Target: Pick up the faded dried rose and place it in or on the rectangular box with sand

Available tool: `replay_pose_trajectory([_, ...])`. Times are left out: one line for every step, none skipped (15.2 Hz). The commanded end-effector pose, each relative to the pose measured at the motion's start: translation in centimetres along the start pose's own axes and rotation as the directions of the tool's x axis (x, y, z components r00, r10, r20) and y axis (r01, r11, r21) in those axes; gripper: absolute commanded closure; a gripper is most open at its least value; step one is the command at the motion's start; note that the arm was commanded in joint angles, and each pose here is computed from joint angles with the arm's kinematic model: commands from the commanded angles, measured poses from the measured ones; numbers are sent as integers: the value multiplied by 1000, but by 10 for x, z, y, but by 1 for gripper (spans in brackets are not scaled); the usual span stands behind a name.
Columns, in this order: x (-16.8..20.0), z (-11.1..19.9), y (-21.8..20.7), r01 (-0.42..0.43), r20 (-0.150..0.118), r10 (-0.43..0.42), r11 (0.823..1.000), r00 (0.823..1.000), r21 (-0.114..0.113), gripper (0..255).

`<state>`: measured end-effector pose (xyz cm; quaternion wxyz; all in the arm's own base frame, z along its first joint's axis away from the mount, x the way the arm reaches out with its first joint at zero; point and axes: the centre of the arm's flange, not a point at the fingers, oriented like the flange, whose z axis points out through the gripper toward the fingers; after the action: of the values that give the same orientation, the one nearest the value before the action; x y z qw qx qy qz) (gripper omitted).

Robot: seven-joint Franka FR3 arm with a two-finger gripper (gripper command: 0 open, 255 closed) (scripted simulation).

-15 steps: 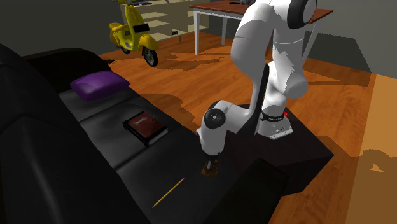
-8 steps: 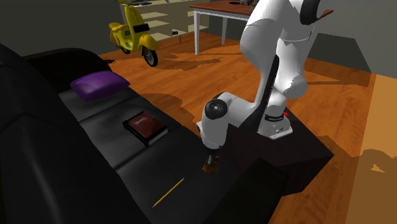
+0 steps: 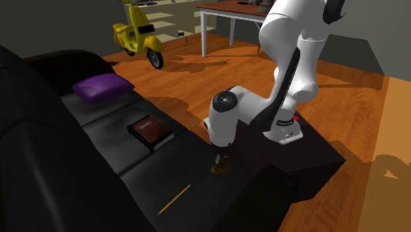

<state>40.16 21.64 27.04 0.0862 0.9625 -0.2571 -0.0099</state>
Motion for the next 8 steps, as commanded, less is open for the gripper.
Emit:
replay_pose_trajectory([1,-11,2,0,1,0,1000,1000,0,255])
replay_pose_trajectory([1,-16,3,0,1,0,1000,1000,0,255])
replay_pose_trajectory([14,-15,7,0,1,0,1000,1000,0,255])
replay_pose_trajectory([26,-15,12,0,1,0,1000,1000,0,255])
replay_pose_trajectory([39,-15,16,0,1,0,1000,1000,0,255])
replay_pose_trajectory([51,-15,20,0,1,0,1000,1000,0,255])
replay_pose_trajectory([64,-15,25,0,1,0,1000,1000,0,255])
replay_pose_trajectory([76,-15,29,0,1,0,1000,1000,0,255])
